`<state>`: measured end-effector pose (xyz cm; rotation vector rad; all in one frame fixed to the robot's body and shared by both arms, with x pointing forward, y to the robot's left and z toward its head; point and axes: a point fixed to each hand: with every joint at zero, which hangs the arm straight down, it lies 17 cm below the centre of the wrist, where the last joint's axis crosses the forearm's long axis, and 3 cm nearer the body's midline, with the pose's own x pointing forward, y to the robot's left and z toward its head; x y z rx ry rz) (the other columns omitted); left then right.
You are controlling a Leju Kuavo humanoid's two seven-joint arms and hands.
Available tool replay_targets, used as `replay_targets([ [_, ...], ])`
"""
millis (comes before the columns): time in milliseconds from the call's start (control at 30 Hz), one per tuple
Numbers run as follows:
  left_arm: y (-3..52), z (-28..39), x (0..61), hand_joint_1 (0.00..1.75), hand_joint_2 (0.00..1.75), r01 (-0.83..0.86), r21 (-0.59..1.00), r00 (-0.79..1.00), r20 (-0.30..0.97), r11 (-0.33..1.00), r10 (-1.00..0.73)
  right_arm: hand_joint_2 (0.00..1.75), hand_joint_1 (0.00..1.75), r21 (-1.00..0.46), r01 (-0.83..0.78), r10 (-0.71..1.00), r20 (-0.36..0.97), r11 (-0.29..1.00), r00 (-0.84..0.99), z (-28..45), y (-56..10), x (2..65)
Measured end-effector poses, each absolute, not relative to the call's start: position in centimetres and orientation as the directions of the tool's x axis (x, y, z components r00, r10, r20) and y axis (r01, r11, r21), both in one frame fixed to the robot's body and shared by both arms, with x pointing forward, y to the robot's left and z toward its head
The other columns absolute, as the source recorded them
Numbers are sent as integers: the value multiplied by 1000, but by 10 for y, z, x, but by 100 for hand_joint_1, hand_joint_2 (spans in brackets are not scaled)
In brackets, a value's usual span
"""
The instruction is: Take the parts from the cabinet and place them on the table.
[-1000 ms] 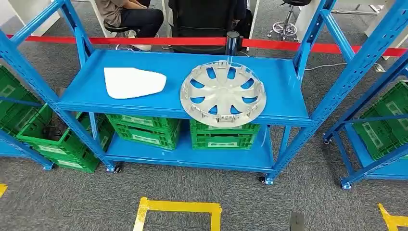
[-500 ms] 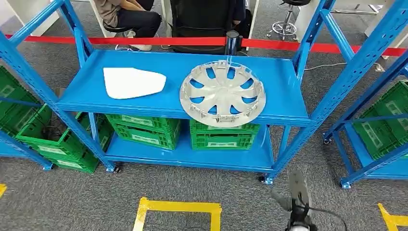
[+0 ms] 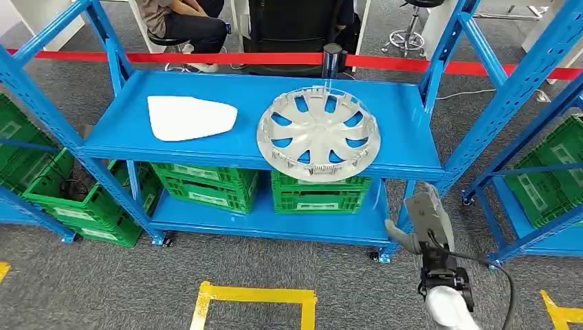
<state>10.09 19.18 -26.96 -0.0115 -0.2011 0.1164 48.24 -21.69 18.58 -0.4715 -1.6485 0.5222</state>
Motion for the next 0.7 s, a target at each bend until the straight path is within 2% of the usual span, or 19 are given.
replay_targets([
  [467, 183, -265, 113, 0, 0, -113, -67, 959, 255, 991, 127, 175, 0, -792, -83, 740, 598, 605, -309, 265, -156, 456],
  [600, 181, -263, 120, 0, 0, -124, -88, 948, 284, 988, 144, 175, 0, -837, -54, 775, 527, 545, -350, 287, -149, 444],
  [700, 179, -261, 126, 0, 0, -139, -104, 937, 308, 985, 165, 175, 0, -832, 8, 763, 505, 555, -403, 311, -145, 434],
])
